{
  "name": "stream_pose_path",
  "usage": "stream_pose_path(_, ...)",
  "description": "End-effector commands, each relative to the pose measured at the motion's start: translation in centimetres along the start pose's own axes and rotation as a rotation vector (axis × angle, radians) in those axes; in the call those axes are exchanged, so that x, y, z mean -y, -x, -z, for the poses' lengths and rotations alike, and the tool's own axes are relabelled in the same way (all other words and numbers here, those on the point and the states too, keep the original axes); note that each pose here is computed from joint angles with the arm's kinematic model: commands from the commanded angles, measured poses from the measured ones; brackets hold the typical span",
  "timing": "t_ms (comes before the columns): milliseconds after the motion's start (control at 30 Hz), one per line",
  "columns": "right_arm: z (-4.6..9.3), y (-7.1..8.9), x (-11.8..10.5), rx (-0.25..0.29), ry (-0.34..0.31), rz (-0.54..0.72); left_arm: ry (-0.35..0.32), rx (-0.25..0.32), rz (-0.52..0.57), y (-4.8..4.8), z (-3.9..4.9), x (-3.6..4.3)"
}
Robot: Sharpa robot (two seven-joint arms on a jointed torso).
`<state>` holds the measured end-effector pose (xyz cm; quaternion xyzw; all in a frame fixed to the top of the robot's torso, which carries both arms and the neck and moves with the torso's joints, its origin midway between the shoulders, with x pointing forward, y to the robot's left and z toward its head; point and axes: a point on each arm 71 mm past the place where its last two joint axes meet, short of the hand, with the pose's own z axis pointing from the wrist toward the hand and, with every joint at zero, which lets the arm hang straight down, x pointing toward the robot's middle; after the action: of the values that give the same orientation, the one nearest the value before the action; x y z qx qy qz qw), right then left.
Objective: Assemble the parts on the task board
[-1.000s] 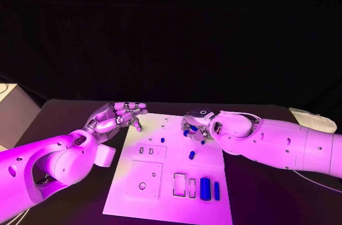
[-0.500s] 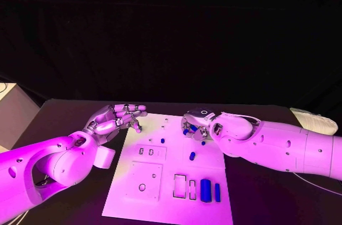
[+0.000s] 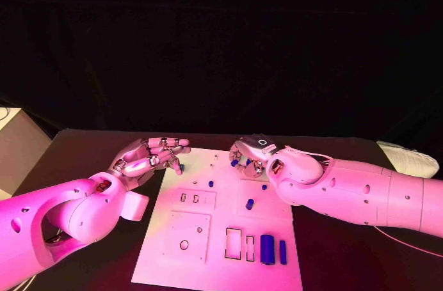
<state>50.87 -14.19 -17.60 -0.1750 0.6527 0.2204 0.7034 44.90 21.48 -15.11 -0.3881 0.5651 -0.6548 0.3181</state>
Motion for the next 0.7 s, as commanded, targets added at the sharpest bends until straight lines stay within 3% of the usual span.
stream_pose_path(33, -0.6, 0.6, -0.1, 0.081, -0.043, 0.0, -0.003, -0.021, 0.012, -0.25, -0.07, 0.08)
stream_pose_path(300, -2.3, 0.7, -1.2, 0.104, -0.061, -0.016, -0.003, -0.031, 0.014, -0.51, -0.23, 0.03)
stream_pose_path(700, -3.4, 0.6, -2.0, 0.117, -0.065, -0.027, -0.001, -0.036, 0.015, -0.65, -0.34, 0.01)
